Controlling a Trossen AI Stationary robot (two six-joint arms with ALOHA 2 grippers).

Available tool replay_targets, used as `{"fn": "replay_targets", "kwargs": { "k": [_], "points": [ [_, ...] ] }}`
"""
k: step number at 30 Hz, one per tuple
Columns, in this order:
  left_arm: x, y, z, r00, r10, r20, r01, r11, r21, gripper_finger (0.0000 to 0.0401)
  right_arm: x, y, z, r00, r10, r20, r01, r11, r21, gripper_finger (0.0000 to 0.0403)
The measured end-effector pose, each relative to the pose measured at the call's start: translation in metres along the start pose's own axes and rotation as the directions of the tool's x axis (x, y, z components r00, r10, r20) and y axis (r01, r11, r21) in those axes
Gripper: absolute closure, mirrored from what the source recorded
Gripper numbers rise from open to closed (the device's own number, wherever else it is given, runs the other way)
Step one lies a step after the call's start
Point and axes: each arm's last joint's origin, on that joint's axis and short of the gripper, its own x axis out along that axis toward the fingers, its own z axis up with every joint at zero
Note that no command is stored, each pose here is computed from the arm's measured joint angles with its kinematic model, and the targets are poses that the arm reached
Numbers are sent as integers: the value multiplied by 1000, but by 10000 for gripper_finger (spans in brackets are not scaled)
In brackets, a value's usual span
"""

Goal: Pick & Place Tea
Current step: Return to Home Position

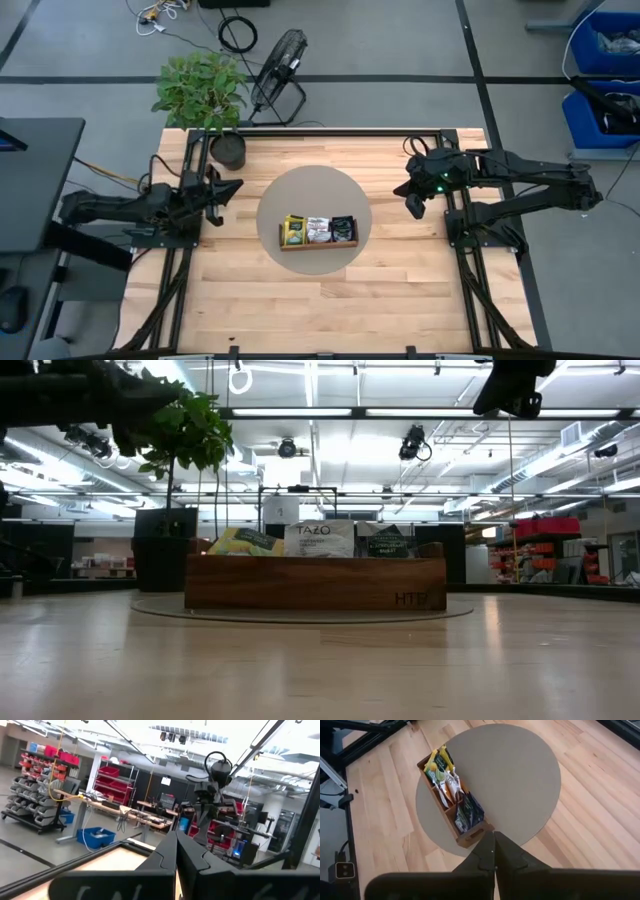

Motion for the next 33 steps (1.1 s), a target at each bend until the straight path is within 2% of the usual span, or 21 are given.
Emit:
{"fn": "replay_targets", "kwargs": {
  "k": [9,12,17,29,33],
  "points": [
    [-20,8,6,1000,9,8,-10,999,40,399,10,2,2,1000,-13,-25,13,1000,-2,399],
    [-20,9,4,999,34,-9,-33,996,87,399,13,2,3,999,-16,-31,16,1000,-2,399],
    [-20,11,-2,997,57,-61,-51,995,90,399,17,5,7,1000,6,-11,-6,1000,3,399],
    [-18,15,-5,993,-4,-115,18,993,118,399,19,6,8,1000,9,-8,-8,999,52,399],
    [-17,17,-5,992,-30,-123,42,995,92,399,19,6,8,1000,9,-8,-8,997,76,399]
  ]
}}
